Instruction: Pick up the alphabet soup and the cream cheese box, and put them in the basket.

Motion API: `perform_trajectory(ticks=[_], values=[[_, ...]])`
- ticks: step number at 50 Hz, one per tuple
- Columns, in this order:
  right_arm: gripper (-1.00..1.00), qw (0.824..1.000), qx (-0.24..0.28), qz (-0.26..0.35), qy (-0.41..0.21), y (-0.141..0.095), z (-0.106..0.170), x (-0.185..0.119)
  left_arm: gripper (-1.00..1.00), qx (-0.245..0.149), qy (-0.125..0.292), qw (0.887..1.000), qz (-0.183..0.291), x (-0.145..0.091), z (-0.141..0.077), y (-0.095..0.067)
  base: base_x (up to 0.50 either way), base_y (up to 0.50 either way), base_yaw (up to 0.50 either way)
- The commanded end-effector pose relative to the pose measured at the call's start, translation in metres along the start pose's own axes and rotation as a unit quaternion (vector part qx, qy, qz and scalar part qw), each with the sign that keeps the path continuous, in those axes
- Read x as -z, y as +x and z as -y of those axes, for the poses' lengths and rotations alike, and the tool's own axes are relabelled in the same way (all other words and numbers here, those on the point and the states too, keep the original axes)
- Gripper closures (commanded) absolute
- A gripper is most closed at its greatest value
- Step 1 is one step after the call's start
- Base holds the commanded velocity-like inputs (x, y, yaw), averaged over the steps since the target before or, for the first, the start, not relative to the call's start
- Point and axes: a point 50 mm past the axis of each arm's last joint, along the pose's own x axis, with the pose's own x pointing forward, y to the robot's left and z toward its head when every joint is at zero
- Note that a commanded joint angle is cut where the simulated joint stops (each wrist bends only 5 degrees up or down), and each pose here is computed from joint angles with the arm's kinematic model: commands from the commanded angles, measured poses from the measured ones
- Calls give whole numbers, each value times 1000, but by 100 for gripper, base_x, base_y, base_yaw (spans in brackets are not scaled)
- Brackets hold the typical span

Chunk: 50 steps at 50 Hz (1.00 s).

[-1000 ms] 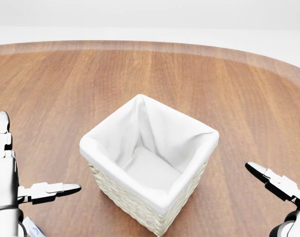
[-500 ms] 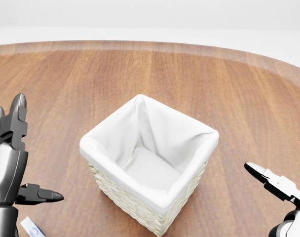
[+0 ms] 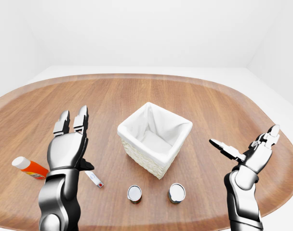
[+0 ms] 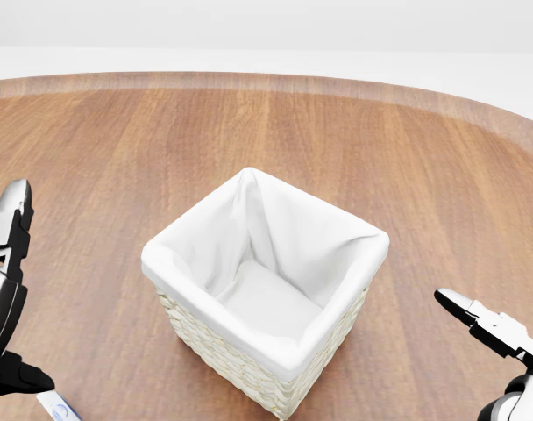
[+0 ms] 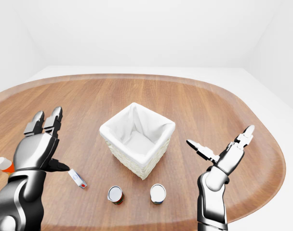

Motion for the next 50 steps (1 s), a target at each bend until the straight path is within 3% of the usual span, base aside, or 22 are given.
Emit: perform_trajectory(ticks=[1, 6, 17, 28, 31, 36, 41, 50], values=[[-100, 1000, 0, 4, 2, 0, 0, 0, -100, 25, 28, 999, 13, 7, 12, -7, 0, 0, 0], [-100, 1000, 0, 4, 3, 0, 0, 0, -100, 47, 27, 998, 30, 7, 19, -12, 0, 0, 0], [-100, 1000, -1, 4, 0, 0, -1, -1, -100, 54, 51, 997, -5, 23, 24, -20, 0, 0, 0], [-100, 1000, -2, 3, -3, 0, -1, 0, -100, 91, 76, 992, -28, 34, 34, -30, 0, 0, 0], [-100, 1000, -3, 3, -4, 0, -1, 1, -100, 82, 101, 991, -35, 37, 34, -30, 0, 0, 0], [-100, 1000, -2, 3, -3, 0, -1, 0, -100, 67, 101, 992, -39, 37, 29, -34, 0, 0, 0], [-100, 1000, -1, 4, -2, 0, 0, 0, -100, 67, 132, 988, -47, 40, 40, -35, 0, 0, 0], [-100, 1000, -1, 19, -9, 0, 0, -1, -100, 71, 148, 986, -39, 38, 48, -39, 0, 0, 0]])
